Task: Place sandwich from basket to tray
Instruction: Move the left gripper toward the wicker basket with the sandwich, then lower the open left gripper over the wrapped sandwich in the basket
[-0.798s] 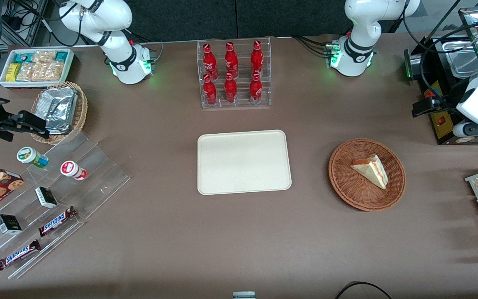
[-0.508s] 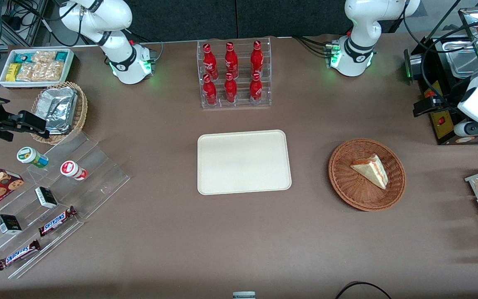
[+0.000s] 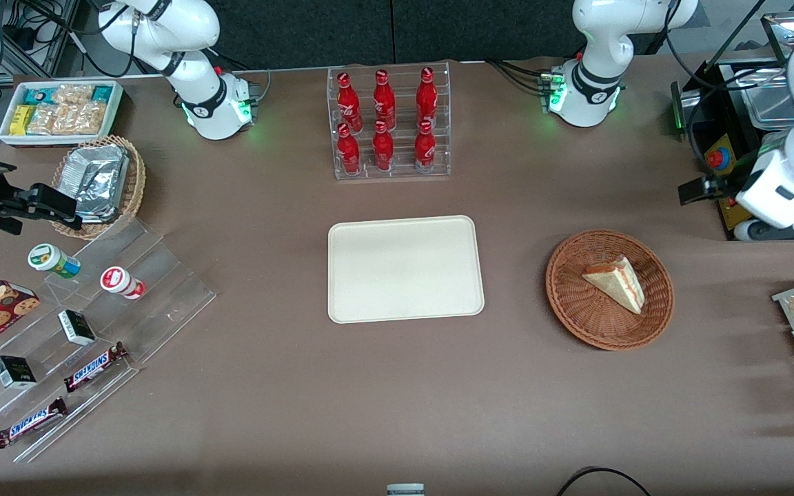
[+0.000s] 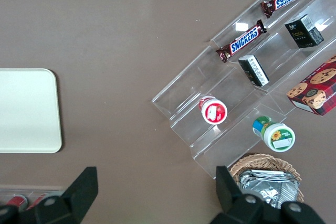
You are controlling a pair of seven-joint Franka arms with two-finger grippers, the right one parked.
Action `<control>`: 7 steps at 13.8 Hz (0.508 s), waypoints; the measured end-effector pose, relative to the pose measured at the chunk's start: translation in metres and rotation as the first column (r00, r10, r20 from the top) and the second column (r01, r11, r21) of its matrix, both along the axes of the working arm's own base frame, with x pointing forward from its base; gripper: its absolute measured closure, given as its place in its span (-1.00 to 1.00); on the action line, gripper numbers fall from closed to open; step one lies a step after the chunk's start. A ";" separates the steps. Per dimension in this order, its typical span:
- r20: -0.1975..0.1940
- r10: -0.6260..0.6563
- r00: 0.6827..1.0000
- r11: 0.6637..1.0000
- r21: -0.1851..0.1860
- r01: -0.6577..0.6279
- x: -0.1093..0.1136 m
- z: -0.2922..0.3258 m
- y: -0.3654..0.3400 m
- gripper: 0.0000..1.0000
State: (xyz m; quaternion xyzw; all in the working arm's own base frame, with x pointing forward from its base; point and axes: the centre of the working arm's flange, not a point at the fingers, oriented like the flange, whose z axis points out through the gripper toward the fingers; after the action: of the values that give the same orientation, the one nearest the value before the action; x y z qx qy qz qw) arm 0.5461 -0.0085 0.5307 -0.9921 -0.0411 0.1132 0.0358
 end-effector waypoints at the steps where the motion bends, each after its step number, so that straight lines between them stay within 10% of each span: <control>1: 0.013 0.021 1.000 1.000 0.004 -0.021 0.003 -0.012 0.000 -1.00; 7: 0.076 0.187 0.979 0.982 0.026 -0.189 0.004 -0.121 -0.019 -1.00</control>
State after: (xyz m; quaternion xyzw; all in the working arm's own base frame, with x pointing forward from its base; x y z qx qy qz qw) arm 0.5501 -0.0273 0.4092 -0.9865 -0.1378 0.0789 0.0400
